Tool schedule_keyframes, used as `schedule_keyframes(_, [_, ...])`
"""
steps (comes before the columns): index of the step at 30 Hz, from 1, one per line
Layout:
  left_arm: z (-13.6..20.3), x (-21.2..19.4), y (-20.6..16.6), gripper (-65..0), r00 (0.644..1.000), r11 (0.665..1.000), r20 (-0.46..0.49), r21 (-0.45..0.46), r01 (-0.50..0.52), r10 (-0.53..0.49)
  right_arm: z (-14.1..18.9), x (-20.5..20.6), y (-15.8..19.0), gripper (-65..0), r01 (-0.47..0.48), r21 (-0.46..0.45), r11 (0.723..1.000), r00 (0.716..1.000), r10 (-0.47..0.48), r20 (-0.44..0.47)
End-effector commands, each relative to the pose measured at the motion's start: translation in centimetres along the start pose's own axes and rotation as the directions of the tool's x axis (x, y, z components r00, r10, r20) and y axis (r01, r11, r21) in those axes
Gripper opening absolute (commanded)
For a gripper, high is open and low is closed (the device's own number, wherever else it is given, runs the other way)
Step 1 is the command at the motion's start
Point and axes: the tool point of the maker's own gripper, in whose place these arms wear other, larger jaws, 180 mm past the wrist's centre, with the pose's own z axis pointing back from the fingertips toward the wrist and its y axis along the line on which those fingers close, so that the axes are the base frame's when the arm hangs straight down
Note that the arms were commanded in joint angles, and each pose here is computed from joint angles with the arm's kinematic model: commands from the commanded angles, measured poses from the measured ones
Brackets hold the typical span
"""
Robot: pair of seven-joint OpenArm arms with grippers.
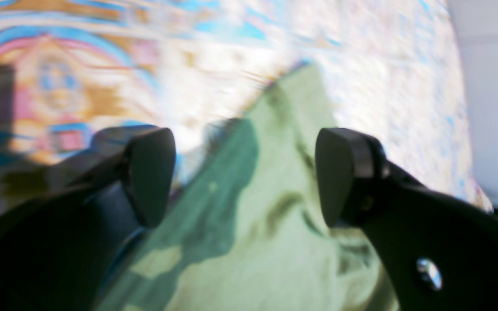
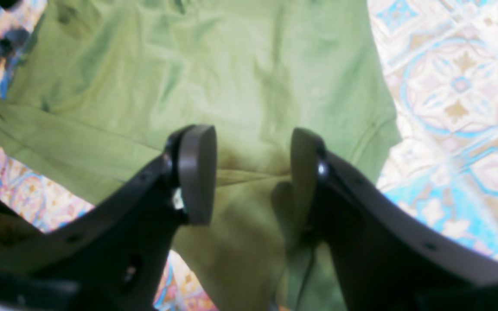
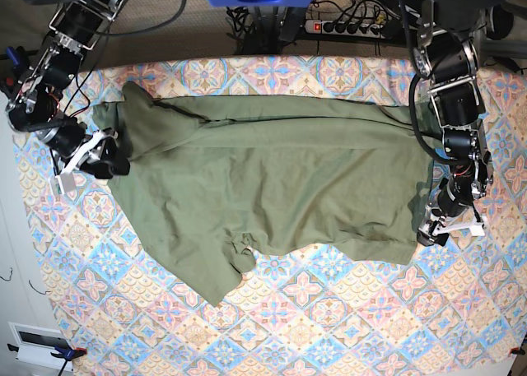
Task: Layout the t-shirt on the table in an organized manner, then fold the t-shirt properly
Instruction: 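Slide both grippers along the shirt sides toward the hem and grasp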
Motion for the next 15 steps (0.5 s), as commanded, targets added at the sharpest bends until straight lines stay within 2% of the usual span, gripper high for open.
schedule_keyframes(1, [-0.3,0.8,-1.1,-15.4,1.000,1.000,0.003,-0.013,-0.004,0.004,0.4,1.1,-0.1,-38.3,-0.017,0.002,1.000,0.999,0.016,0.034])
schedule_keyframes(4, [-1.1,-0.2,-1.2,-22.8,0.999,1.000,-0.021,0.016,0.026,-0.026,0.4,1.1,-0.2,-38.3,-0.011,0.004,1.000,0.999,0.011,0.035])
schedule_keyframes(10, [-2.1,-2.4,-1.8,-54.7,0.982,0.980,-0.058,0.075,0.183,-0.179,0.4,1.1,-0.2,-38.3,-0.011,0.005,1.000,0.999,0.011,0.036])
schedule_keyframes(12, [-2.2,-2.8,-1.7,-63.3,0.973,0.970,-0.069,0.093,0.226,-0.220,0.4,1.1,-0.2,-38.3,-0.010,0.004,1.000,0.999,0.010,0.037])
schedule_keyframes(15, [-2.2,-3.1,-1.4,-65.0,0.966,0.961,-0.079,0.108,0.255,-0.247,0.4,1.1,-0.2,-38.3,-0.010,0.004,1.000,0.999,0.010,0.037])
